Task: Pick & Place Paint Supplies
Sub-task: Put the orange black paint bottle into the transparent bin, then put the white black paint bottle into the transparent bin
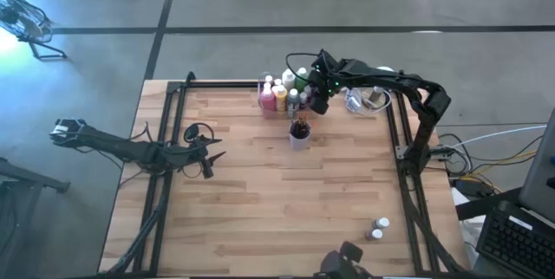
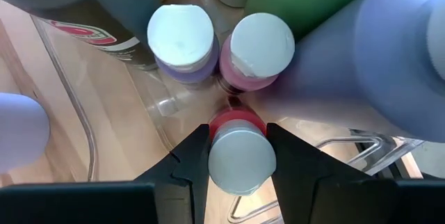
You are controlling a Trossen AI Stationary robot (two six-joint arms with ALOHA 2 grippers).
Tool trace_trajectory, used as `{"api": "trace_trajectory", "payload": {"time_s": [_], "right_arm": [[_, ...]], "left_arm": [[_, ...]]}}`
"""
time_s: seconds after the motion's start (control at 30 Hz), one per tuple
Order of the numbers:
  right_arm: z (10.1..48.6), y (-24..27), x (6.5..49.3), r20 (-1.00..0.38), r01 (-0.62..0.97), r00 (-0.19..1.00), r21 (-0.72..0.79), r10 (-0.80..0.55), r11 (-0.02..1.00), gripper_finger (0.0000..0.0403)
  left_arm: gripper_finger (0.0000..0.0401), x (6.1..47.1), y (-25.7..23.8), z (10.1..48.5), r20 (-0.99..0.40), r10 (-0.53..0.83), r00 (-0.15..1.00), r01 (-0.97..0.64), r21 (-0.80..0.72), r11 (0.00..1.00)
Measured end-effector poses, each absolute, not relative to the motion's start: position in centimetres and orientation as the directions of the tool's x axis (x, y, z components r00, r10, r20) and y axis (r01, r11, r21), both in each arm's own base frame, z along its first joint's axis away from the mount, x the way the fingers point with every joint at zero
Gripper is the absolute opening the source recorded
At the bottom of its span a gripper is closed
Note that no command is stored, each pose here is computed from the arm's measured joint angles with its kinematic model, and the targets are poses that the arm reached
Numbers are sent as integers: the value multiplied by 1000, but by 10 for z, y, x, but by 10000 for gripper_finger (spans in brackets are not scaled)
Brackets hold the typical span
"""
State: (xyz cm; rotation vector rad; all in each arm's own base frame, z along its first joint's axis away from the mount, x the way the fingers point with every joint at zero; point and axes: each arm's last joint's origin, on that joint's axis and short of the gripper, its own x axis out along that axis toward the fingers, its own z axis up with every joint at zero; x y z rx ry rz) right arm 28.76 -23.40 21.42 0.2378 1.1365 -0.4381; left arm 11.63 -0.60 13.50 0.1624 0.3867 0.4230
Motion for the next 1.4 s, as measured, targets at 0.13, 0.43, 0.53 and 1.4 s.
{"api": "trace_trajectory", "payload": {"time_s": [0.13,0.43,0.53,1.4], "right_arm": [[212,-236,289,-907,462,348,-55,-238,885,117],[213,-237,289,-904,467,346,-65,-250,882,154],[214,-237,290,-903,467,347,-67,-253,882,159],[288,-189,294,-990,397,131,-1,-57,918,150]], "left_arm": [[216,116,-6,135,-331,429,841,-368,232,900],[216,116,-6,135,-331,429,841,-368,232,900],[216,116,-6,135,-331,429,841,-368,232,900],[216,116,-6,135,-331,428,841,-367,232,901]]}}
